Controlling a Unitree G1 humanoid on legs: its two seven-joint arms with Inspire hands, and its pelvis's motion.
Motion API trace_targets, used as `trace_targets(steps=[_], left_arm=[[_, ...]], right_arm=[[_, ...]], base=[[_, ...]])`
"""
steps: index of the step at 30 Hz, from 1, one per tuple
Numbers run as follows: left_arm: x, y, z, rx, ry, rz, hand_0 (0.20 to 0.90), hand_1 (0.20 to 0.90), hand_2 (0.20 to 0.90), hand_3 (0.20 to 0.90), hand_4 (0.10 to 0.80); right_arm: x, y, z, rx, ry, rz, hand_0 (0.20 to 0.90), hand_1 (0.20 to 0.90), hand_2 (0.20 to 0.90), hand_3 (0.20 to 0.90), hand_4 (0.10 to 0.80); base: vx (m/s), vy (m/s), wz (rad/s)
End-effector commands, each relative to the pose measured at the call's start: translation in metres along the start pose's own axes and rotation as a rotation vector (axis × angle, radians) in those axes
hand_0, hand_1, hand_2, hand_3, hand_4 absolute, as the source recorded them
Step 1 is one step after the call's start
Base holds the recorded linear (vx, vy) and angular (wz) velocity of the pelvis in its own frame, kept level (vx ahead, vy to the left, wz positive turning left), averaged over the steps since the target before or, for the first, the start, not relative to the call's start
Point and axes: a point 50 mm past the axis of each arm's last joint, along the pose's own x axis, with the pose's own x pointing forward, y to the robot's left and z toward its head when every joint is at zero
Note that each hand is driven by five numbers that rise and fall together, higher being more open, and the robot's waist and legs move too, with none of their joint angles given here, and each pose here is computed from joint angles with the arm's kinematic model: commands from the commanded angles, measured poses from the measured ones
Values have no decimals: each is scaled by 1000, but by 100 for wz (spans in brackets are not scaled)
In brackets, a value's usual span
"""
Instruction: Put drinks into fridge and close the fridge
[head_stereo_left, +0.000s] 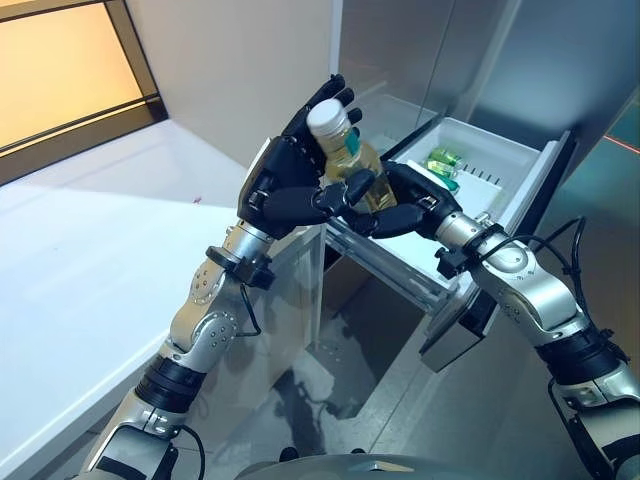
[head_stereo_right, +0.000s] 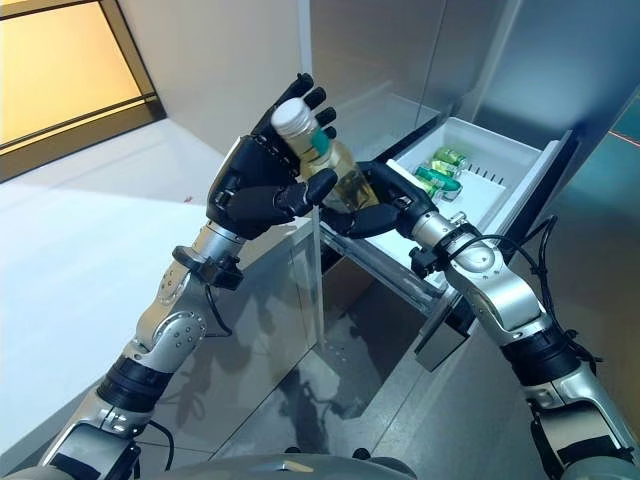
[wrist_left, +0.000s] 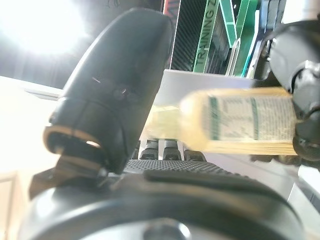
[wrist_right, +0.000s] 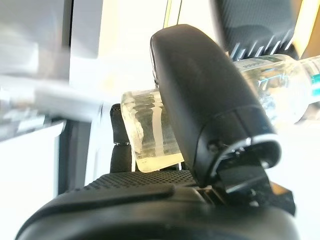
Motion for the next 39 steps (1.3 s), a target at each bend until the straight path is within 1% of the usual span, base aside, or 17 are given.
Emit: trace_targets(steps=[1,7,14,17,19,20,21,22,23,24,25,27,28,33,34,36,39], left_arm=[[32,-42,47,-10,-337,-297,900,900,900,900,800],[30,-37,40,-23,-279,-284,900,900,900,900,800],[23,-33,17,-162,-128,-274,900,900,900,900,800],[7,-39,-14,-395,60,-320,900,900,900,900,800],[-3,-45,-27,-481,142,-351,900,900,900,900,800],[-18,-50,-40,-572,226,-384,900,900,900,900,800],[-19,-51,-41,-578,233,-388,900,900,900,900,800],[-29,-54,-49,-628,286,-407,900,900,900,900,800],[-45,-60,-61,-688,376,-439,900,900,900,900,800],[-45,-60,-61,-688,376,-439,900,900,900,900,800],[-58,-62,-69,-718,447,-450,900,900,900,900,800],[-64,-62,-74,-719,496,-445,900,900,900,900,800],[-75,-61,-82,-694,572,-430,900,900,900,900,800],[-111,-50,-106,-657,785,-301,900,900,900,900,800],[-121,-43,-113,-608,844,-244,900,900,900,900,800],[-128,-34,-117,-554,881,-204,900,900,900,900,800],[-149,-5,-128,-367,959,-44,900,900,900,900,800]], right_arm=[[2,-95,70,-3,-229,-516,300,300,300,200,100],[0,-112,68,-49,-208,-624,300,300,300,200,100],[-4,-129,62,-80,-154,-725,300,300,300,200,100],[-12,-144,54,-109,-93,-812,300,300,300,200,100],[-16,-151,51,-146,-65,-847,300,300,300,200,100],[-23,-160,50,-210,-40,-885,300,300,300,200,100],[-23,-161,50,-218,-37,-888,300,300,300,200,100],[-27,-166,49,-262,-25,-913,300,300,300,200,100],[-35,-175,48,-295,1,-955,300,300,300,200,100],[-34,-175,48,-296,1,-955,300,300,300,200,100],[-42,-184,45,-303,35,-983,300,300,300,200,100],[-45,-188,42,-303,64,-990,300,300,300,200,100],[-50,-193,36,-305,104,-998,300,300,300,200,100],[-59,-202,26,-326,231,-987,300,300,300,200,100],[-60,-205,24,-328,270,-979,300,300,300,200,100],[-60,-207,24,-335,298,-974,300,300,300,200,100],[-61,-211,18,-359,420,-931,300,300,300,200,100]], base=[[19,-3,10],[26,-3,17],[39,2,14],[77,1,8],[61,0,7],[56,-3,8],[49,1,12],[-3,6,18],[-5,6,18],[-34,4,21],[-33,1,16],[-31,-5,22],[-25,-15,21],[-43,-24,9],[-89,-44,1],[-163,-68,5],[-181,-98,11]])
